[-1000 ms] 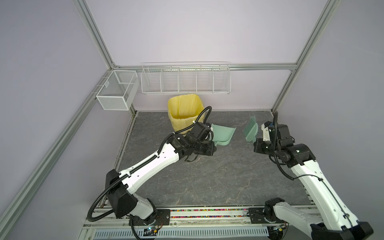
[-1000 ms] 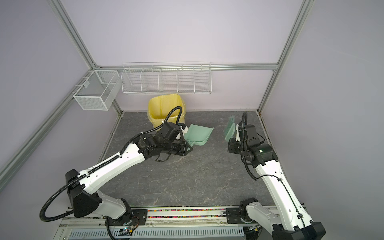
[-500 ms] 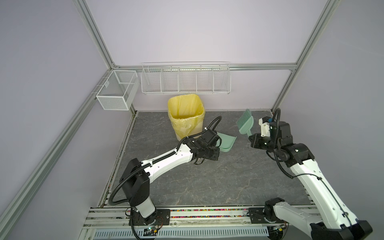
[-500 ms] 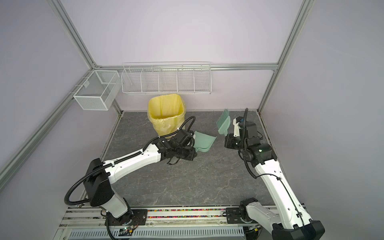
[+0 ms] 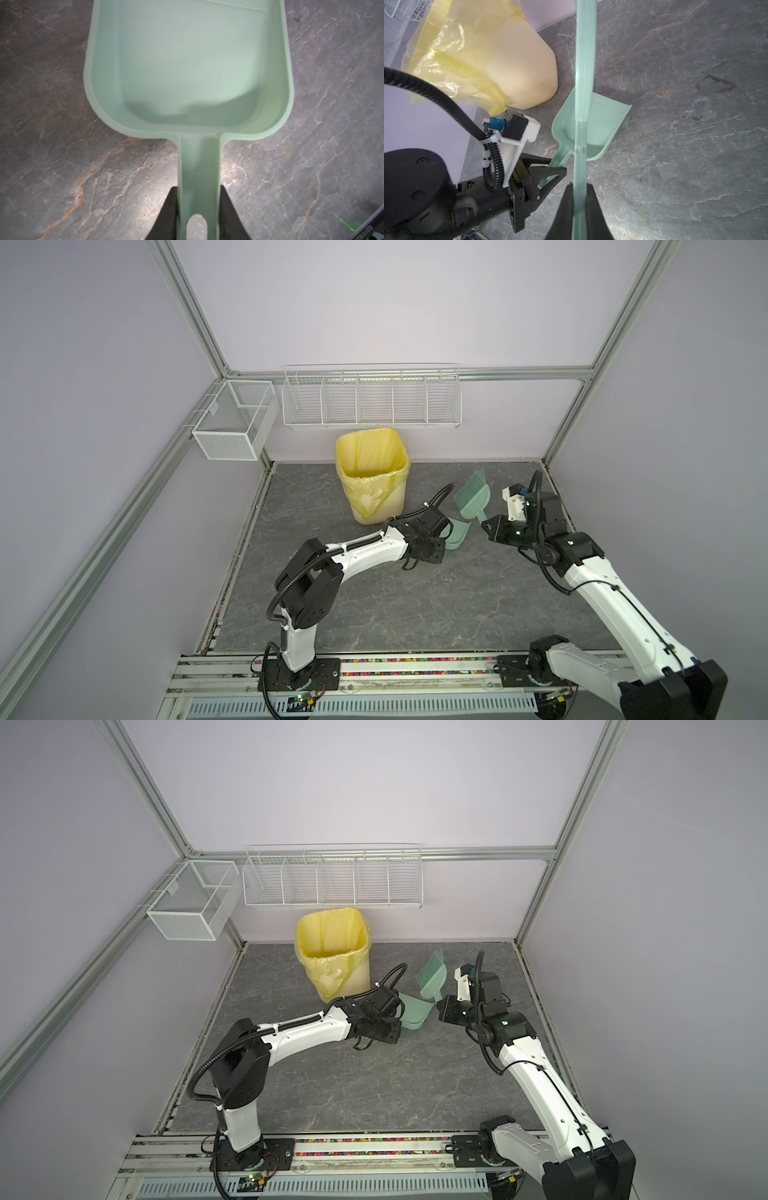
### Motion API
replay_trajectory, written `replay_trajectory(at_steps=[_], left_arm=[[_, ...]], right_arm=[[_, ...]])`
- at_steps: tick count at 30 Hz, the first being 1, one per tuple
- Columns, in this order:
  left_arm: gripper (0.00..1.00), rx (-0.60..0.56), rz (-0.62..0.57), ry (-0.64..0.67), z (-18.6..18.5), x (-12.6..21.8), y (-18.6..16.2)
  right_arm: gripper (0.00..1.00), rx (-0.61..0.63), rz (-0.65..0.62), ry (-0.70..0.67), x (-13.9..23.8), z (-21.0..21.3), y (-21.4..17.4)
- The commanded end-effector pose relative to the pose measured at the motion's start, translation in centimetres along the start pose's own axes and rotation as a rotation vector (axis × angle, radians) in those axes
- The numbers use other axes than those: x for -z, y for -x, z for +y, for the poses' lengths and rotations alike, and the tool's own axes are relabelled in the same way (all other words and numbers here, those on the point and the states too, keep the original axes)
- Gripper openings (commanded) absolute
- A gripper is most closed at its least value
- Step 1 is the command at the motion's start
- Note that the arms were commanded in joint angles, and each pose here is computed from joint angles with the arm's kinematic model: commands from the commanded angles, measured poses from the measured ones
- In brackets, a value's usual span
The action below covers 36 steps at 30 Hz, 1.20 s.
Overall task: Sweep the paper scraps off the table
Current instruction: 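Bring the brush onto the dustpan with the right gripper while the left holds it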
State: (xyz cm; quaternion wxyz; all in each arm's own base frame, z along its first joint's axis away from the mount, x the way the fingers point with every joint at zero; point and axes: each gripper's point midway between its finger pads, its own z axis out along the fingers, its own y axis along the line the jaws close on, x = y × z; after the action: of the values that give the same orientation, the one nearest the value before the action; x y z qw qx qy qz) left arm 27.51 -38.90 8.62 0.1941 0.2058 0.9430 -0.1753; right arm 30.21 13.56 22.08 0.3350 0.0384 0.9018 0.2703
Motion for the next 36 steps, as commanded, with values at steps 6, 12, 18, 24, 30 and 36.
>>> replay_trajectory(at_steps=[6,12,18,24,30,36], left_arm=[[0.00,-0.009,-0.050,-0.015,-1.0,-2.0,2.1],[0.00,0.016,-0.048,-0.022,-0.8,-3.1,2.7],[0.00,0.018,-0.053,-0.016,-0.3,-3.8,3.4],[0.00,0.028,-0.049,-0.011,0.4,-4.9,3.8],[0.00,0.027,-0.036,0.007,1.2,-6.0,4.0],[0.07,0.024,-0.051,0.026,1.8,-5.8,4.1]], right_arm=[[0.07,-0.043,-0.005,0.113,-2.5,1.0,-0.1],[0.07,-0.077,0.045,0.115,-5.2,0.3,-1.4],[0.07,-0.095,0.093,0.118,-7.6,-0.3,-2.8],[0.07,-0.092,0.129,0.099,-9.8,-1.1,-3.3],[0.07,-0.106,0.180,0.099,-12.3,-1.9,-4.2],[0.15,-0.113,0.211,0.076,-13.9,-3.1,-4.8]])
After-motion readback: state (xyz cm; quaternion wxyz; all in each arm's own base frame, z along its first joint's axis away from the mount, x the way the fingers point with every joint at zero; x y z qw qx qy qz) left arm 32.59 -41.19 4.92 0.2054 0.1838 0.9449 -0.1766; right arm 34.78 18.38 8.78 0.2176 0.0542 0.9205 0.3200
